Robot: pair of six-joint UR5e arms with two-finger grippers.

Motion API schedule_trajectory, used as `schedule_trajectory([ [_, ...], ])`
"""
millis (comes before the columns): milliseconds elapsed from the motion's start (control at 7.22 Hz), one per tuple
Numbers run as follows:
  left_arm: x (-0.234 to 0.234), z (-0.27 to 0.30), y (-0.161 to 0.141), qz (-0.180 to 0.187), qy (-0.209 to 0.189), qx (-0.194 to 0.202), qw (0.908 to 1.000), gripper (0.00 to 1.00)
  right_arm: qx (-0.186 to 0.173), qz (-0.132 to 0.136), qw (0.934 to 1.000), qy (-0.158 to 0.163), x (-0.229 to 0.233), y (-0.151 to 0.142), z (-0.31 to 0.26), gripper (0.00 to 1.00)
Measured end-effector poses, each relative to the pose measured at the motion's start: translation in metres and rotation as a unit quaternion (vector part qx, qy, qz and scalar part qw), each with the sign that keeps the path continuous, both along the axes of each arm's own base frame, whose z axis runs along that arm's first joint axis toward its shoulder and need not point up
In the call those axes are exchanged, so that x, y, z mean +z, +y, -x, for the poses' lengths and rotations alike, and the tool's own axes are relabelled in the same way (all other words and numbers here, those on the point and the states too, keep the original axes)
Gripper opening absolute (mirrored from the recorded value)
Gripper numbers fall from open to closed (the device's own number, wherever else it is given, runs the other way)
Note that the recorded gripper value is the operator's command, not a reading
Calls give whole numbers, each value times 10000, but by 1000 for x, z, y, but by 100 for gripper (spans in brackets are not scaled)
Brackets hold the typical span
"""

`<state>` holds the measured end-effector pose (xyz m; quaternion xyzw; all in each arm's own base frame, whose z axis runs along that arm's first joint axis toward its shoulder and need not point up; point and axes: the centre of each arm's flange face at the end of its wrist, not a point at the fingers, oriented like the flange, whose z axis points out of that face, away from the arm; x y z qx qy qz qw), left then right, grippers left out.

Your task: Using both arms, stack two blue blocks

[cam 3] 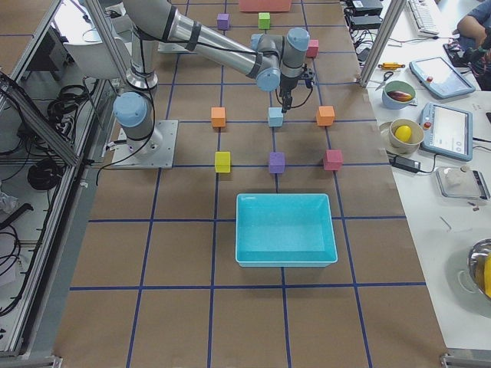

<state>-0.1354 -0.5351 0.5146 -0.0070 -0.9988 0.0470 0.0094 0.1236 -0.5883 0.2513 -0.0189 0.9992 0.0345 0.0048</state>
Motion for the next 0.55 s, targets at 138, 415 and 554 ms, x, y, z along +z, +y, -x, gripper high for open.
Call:
schedule_trajectory([
  [138, 0, 0, 0, 0, 0, 0, 10000, 100, -24, -80, 10000, -11, -20, 7, 0, 100],
  [415, 0, 0, 0, 1, 0, 0, 10000, 100, -44, -180, 9998, -11, -39, 16, -1, 100],
  [554, 0, 0, 0, 1, -2, 0, 10000, 100, -26, -131, 9999, -9, -46, 15, -1, 66],
])
